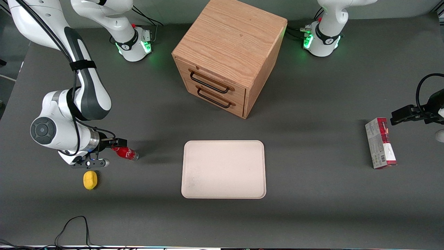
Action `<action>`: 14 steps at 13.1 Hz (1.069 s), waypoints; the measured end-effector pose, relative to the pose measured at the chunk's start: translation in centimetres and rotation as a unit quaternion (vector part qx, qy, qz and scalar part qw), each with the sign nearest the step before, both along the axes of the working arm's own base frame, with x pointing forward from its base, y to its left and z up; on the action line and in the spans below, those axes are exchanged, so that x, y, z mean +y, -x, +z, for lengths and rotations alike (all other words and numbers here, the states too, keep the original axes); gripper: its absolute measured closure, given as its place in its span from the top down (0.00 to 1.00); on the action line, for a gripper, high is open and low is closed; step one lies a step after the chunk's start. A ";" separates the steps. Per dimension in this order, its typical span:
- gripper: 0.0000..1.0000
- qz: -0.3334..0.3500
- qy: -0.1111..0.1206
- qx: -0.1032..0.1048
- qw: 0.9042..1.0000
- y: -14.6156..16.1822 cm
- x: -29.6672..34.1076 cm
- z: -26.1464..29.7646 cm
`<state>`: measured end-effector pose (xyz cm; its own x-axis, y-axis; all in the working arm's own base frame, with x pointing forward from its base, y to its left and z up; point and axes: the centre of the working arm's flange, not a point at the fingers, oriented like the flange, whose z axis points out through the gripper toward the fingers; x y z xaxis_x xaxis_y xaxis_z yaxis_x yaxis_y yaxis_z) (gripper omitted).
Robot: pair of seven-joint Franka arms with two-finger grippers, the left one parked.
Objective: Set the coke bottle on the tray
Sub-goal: 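Close the right gripper on the bottle cap, then lift the bottle and carry it over the white tray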
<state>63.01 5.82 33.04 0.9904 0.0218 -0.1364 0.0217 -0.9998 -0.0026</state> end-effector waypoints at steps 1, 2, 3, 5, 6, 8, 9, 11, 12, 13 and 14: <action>0.84 0.000 0.000 0.000 1.000 0.1 0.0 -0.1; 0.74 0.000 0.000 0.000 1.000 0.1 0.0 -0.2; 0.61 0.000 0.000 0.000 1.000 0.1 0.0 -0.2; 0.38 0.000 0.000 -0.001 1.000 0.1 -0.1 -0.2; 0.31 0.000 0.000 -0.001 1.000 0.1 -0.1 -0.2; 0.31 0.000 0.000 -0.001 1.000 0.1 -0.1 -0.2; 0.31 -0.001 0.000 -0.001 1.000 0.1 -0.1 -0.2; 0.31 -0.002 0.001 0.004 1.000 0.1 -0.4 1.0; 0.31 -0.003 0.001 0.014 1.000 0.1 -0.4 2.5; 0.31 -0.003 0.002 0.025 1.000 0.1 -0.5 4.9; 0.31 -0.003 0.002 0.033 0.999 0.0 -0.5 8.1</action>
<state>62.98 5.28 41.09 0.9793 0.0155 -0.2018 0.0159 -0.9999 0.0003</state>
